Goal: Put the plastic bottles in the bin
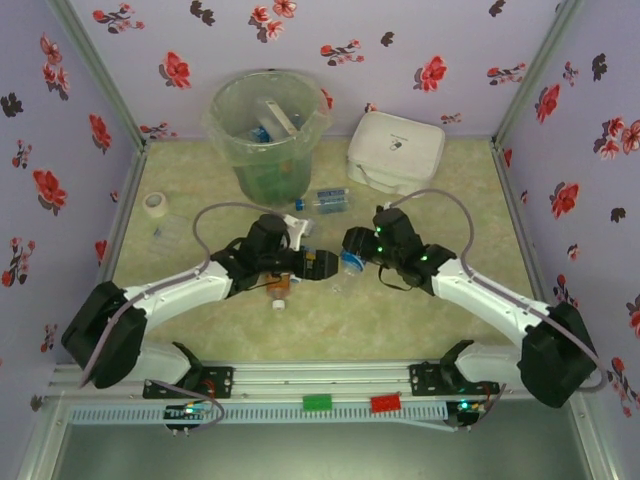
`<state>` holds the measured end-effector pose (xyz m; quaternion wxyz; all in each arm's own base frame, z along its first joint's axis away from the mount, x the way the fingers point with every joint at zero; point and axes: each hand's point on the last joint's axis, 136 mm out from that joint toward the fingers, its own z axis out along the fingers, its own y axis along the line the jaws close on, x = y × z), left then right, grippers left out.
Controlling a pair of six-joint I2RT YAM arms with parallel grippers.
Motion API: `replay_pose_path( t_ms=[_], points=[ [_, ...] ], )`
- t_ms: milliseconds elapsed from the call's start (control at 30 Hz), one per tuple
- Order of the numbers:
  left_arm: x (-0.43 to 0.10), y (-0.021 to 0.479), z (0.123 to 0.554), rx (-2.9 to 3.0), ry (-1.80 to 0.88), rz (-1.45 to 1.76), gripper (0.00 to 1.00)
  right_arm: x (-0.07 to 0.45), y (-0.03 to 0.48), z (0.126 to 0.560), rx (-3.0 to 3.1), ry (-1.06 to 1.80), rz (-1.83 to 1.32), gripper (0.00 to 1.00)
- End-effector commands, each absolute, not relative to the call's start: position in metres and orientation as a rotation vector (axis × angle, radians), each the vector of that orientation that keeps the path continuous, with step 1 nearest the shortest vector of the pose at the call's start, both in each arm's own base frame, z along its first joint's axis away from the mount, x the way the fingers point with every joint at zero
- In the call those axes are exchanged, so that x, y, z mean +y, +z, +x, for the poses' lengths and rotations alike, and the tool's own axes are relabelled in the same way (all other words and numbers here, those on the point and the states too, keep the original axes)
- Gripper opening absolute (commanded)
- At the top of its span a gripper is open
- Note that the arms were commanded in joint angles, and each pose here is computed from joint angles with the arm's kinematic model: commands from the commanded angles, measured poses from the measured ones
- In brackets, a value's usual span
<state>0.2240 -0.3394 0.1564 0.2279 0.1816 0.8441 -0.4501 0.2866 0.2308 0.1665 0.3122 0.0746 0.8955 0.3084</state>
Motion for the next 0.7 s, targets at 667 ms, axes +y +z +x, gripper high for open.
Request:
replay_pose_path(
  t_ms=[667],
  points=[
    [-0.397,0.178,0.222,2.236,-1.446,0.565,0.84,0.216,0.212,0.302,2.187,0.788,0.202,0.43]
  ],
)
